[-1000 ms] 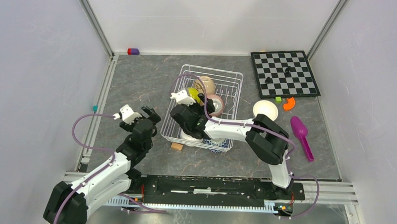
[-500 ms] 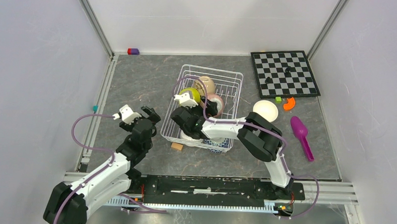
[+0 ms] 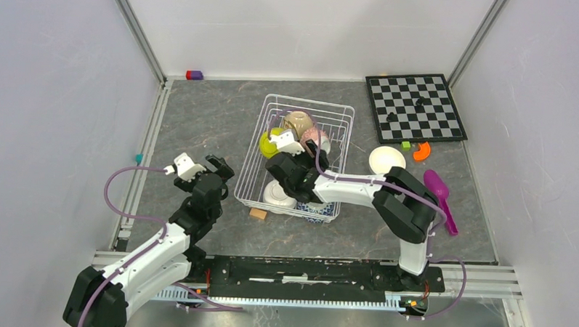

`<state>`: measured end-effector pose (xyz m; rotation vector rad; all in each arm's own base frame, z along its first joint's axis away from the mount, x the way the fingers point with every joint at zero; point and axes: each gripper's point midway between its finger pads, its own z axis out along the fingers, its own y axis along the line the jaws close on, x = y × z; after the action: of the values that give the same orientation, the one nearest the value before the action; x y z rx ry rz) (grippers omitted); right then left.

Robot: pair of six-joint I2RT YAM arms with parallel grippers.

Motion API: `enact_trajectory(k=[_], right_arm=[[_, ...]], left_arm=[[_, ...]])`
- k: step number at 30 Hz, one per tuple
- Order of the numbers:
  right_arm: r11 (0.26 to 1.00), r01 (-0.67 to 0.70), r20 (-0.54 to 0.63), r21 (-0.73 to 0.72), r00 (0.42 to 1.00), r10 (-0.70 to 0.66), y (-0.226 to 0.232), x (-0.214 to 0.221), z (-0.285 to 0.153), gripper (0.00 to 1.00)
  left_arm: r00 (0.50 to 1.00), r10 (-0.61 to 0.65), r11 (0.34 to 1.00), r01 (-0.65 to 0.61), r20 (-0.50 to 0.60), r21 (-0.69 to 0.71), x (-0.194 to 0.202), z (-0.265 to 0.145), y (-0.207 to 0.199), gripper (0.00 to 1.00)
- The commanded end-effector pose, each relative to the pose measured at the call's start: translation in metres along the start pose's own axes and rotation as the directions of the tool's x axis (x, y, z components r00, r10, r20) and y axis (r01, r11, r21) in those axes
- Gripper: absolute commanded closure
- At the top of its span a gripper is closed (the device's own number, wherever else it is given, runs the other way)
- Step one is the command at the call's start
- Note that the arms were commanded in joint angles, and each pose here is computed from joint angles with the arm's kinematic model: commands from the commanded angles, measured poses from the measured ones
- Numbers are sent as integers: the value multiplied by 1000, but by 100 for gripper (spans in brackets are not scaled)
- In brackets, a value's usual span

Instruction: Unload the bowls from the dish rack

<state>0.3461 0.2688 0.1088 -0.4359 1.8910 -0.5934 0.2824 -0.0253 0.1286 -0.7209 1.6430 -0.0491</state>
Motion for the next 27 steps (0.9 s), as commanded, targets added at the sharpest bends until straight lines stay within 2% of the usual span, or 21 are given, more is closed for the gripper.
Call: enact_trajectory(k=[1, 7, 18, 22, 27], right_arm=[[997, -65, 14, -38, 998, 65, -16, -16, 0, 30], [984, -129, 22, -121, 991, 132, -23, -24, -3, 35], [925, -213, 53, -316, 969, 242, -30, -51, -24, 37], [874, -271, 36, -403, 950, 311, -39, -55, -28, 37], [765, -346, -13, -543, 914, 404, -45, -52, -29, 37]], left_arm=[[998, -40, 999, 41, 42, -10, -9, 1, 0, 4], [998, -37, 999, 38, 42, -5, -10, 1, -1, 4], [999, -30, 999, 30, 27, 11, -7, 1, -4, 4], [999, -25, 1000, 25, 20, 18, -6, 1, -5, 4], [1000, -19, 999, 19, 9, 34, -3, 2, -8, 4]])
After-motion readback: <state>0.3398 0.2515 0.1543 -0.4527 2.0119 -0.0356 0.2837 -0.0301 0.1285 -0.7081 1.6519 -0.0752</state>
